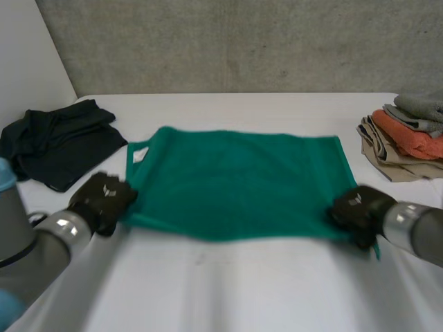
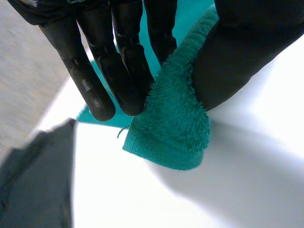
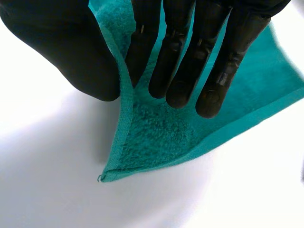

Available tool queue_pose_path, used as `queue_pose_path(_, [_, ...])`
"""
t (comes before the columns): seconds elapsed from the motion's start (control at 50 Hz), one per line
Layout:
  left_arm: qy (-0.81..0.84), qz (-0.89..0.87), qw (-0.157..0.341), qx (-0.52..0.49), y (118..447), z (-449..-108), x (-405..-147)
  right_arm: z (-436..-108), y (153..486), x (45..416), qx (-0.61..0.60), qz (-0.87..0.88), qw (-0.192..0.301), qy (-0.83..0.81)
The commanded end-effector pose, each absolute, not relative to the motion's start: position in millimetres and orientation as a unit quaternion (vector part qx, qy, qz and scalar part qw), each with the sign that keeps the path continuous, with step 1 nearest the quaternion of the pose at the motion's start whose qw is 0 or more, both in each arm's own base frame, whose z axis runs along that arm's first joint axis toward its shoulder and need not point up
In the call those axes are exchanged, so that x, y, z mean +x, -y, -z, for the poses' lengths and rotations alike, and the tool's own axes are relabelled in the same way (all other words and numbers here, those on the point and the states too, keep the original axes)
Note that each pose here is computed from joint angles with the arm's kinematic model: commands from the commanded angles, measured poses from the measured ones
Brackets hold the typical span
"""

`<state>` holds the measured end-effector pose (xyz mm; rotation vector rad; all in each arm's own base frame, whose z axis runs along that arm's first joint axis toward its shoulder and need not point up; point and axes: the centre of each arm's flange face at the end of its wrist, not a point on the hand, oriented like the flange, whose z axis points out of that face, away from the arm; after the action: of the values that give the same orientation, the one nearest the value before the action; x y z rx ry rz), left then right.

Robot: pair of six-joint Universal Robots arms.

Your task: Fold the laundry.

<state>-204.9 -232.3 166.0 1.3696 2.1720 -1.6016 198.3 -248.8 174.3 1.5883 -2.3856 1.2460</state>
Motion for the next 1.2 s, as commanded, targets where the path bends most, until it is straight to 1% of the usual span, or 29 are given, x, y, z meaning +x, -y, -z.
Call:
queue_pose_path(0.02, [-0.760, 0.439, 0.050, 0.477, 185.5, -183.1, -186.0, -206.4, 203.8, 163.9, 0.550, -0.317, 0.021, 0.772])
queue_pose_path(0.08, [-0.753, 0.441, 0.053, 0.486, 185.7, -185.3, -186.8, -205.8, 204.2, 162.6, 0.554, -0.323, 0.027, 0.767])
queue_pose_path(0.14, [-0.740, 0.460, 0.060, 0.487, 194.6, -189.2, -189.5, -207.0, 208.7, 164.6, 0.554, -0.342, 0.034, 0.758])
queue_pose_path(0.18, [-0.727, 0.487, 0.068, 0.479, 211.2, -191.5, -193.5, -204.7, 219.6, 167.3, 0.548, -0.371, 0.043, 0.748])
queue_pose_path(0.22, [-0.716, 0.503, 0.073, 0.477, 224.7, -188.5, -197.5, -198.9, 233.7, 168.8, 0.540, -0.392, 0.051, 0.743])
queue_pose_path(0.24, [-0.703, 0.522, 0.079, 0.477, 237.8, -185.4, -203.2, -191.9, 251.6, 171.7, 0.529, -0.415, 0.059, 0.738])
queue_pose_path(0.26, [-0.694, 0.533, 0.082, 0.476, 244.8, -185.0, -206.7, -188.8, 260.4, 174.1, 0.523, -0.427, 0.063, 0.735])
queue_pose_path(0.3, [-0.677, 0.556, 0.088, 0.474, 257.9, -184.5, -213.5, -183.1, 274.6, 182.0, 0.516, -0.449, 0.068, 0.726])
queue_pose_path(0.32, [-0.664, 0.574, 0.093, 0.469, 271.5, -182.5, -218.4, -179.7, 287.0, 190.4, 0.512, -0.471, 0.078, 0.715])
queue_pose_path(0.38, [-0.652, 0.596, 0.099, 0.459, 291.0, -177.7, -225.6, -177.3, 303.6, 204.2, 0.508, -0.501, 0.097, 0.694])
queue_pose_path(0.4, [-0.644, 0.608, 0.105, 0.451, 303.8, -175.2, -229.8, -176.1, 314.5, 211.8, 0.507, -0.517, 0.117, 0.680])
queue_pose_path(0.46, [-0.636, 0.622, 0.116, 0.442, 324.2, -168.9, -236.2, -171.3, 334.0, 219.3, 0.499, -0.536, 0.146, 0.665])
queue_pose_path(0.48, [-0.634, 0.626, 0.124, 0.436, 337.4, -162.6, -239.7, -167.6, 347.3, 224.8, 0.495, -0.552, 0.160, 0.652])
queue_pose_path(0.54, [-0.633, 0.631, 0.136, 0.427, 356.2, -154.3, -243.9, -162.1, 368.5, 230.1, 0.488, -0.577, 0.179, 0.630])
queue_pose_path(0.56, [-0.634, 0.633, 0.144, 0.422, 366.6, -149.5, -246.7, -158.5, 382.1, 232.7, 0.484, -0.594, 0.191, 0.614])
queue_pose_path(0.64, [-0.628, 0.638, 0.145, 0.421, 381.8, -136.1, -258.0, -147.8, 410.7, 241.8, 0.476, -0.633, 0.216, 0.571])
queue_pose_path(0.72, [-0.622, 0.640, 0.139, 0.429, 383.1, -128.4, -267.4, -132.8, 424.6, 247.7, 0.468, -0.647, 0.230, 0.557])
queue_pose_path(0.76, [-0.616, 0.646, 0.135, 0.431, 380.3, -130.5, -273.5, -130.0, 423.1, 250.8, 0.466, -0.647, 0.224, 0.560])
queue_pose_path(0.84, [-0.602, 0.660, 0.125, 0.432, 371.3, -137.2, -285.5, -140.1, 408.7, 254.6, 0.443, -0.650, 0.203, 0.584])
queue_pose_path(0.92, [-0.596, 0.671, 0.128, 0.422, 363.7, -158.5, -280.9, -169.2, 387.0, 245.7, 0.387, -0.662, 0.145, 0.625])
queue_pose_path(0.94, [-0.595, 0.675, 0.127, 0.418, 358.6, -167.9, -278.4, -184.9, 373.3, 242.5, 0.367, -0.664, 0.115, 0.641])
queue_pose_path(0.96, [-0.594, 0.677, 0.126, 0.416, 356.3, -171.8, -277.5, -192.8, 365.9, 240.9, 0.360, -0.664, 0.100, 0.648])
queue_pose_path(1.0, [-0.597, 0.678, 0.120, 0.411, 349.5, -177.1, -275.7, -201.7, 351.7, 237.6, 0.351, -0.655, 0.068, 0.665])
queue_pose_path(1.02, [-0.603, 0.677, 0.111, 0.407, 342.4, -179.3, -273.9, -206.0, 339.8, 231.6, 0.348, -0.640, 0.040, 0.684])
queue_pose_path(1.06, [-0.614, 0.677, 0.093, 0.395, 329.0, -185.7, -269.9, -199.7, 328.2, 217.5, 0.344, -0.603, 0.005, 0.720])
queue_pose_path(1.08, [-0.616, 0.678, 0.089, 0.391, 326.6, -187.3, -268.4, -196.5, 325.9, 211.8, 0.341, -0.590, -0.004, 0.732])
queue_pose_path(1.12, [-0.622, 0.678, 0.080, 0.383, 319.8, -189.6, -266.0, -190.9, 322.2, 200.8, 0.338, -0.568, -0.017, 0.750])
queue_pose_path(1.14, [-0.631, 0.676, 0.066, 0.375, 311.0, -189.9, -263.5, -184.9, 319.5, 189.3, 0.334, -0.548, -0.024, 0.767])
queue_pose_path(1.2, [-0.638, 0.673, 0.057, 0.370, 305.5, -188.5, -262.1, -179.7, 318.7, 177.1, 0.324, -0.537, -0.029, 0.778])
